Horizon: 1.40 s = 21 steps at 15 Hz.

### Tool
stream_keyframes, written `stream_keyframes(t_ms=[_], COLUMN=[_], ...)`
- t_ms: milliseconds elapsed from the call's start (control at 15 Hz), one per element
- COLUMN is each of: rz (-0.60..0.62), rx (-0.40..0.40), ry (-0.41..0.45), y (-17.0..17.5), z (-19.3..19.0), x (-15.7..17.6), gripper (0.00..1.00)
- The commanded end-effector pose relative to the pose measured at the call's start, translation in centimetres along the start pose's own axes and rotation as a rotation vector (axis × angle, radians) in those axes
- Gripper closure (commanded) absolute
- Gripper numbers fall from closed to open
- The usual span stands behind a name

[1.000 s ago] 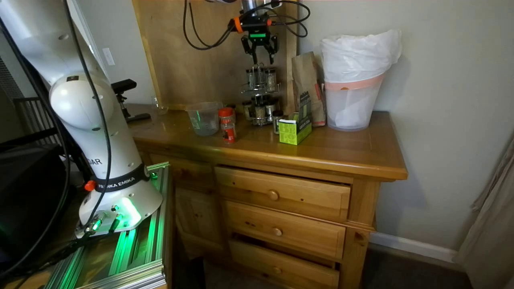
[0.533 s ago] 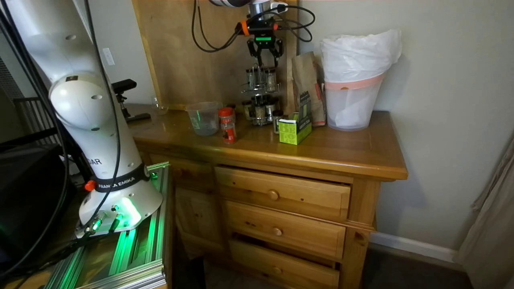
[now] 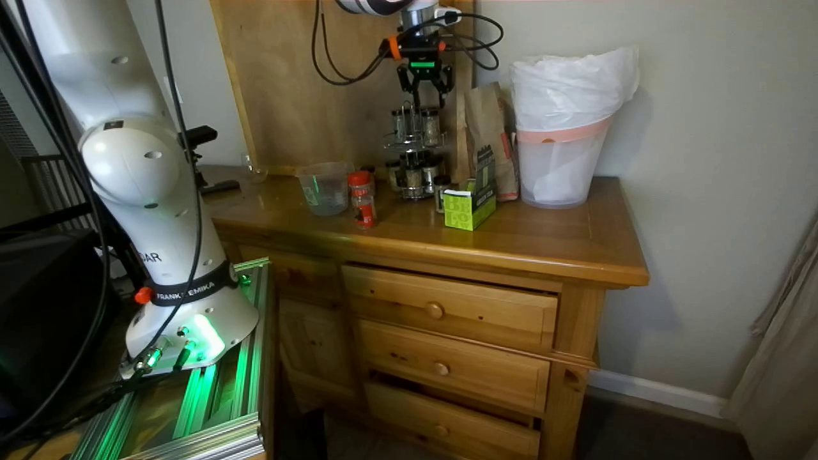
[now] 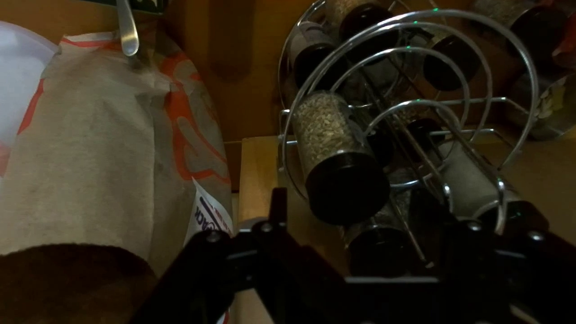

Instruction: Remove one bottle from the top rack

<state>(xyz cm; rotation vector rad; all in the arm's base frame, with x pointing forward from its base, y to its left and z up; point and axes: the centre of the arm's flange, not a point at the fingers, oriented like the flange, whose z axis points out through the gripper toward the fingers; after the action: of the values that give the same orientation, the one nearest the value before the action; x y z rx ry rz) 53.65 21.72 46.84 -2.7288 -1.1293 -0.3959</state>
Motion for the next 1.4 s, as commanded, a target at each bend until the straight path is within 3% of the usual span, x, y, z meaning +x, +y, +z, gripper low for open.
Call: stream_keyframes(t_ms=[0, 600, 800, 867, 933, 1000, 1133, 1333], rz=[0.007, 0.019, 0.011, 0.009, 0.007, 0.004, -0.002, 0.000], rx=[-0.030, -0.041, -0.035, -0.034, -0.036, -0.040, -0.045, -0.054], ry=[-0.038, -0.068, -0.069, -0.069, -0.068, -0.060, -0.053, -0.071], y=[0.1, 0.1, -0.1, -0.2, -0.2, -0.2, -0.3, -0.4], z=[0.7, 2.0, 2.3, 2.3, 2.4, 2.4, 2.4, 1.9], x=[1.1, 0.8, 0.9, 0.9, 0.9, 0.9, 0.9, 0.5], gripper=[0.28, 0.35, 0.33, 0.36, 0.58, 0.60, 0.73, 0.75])
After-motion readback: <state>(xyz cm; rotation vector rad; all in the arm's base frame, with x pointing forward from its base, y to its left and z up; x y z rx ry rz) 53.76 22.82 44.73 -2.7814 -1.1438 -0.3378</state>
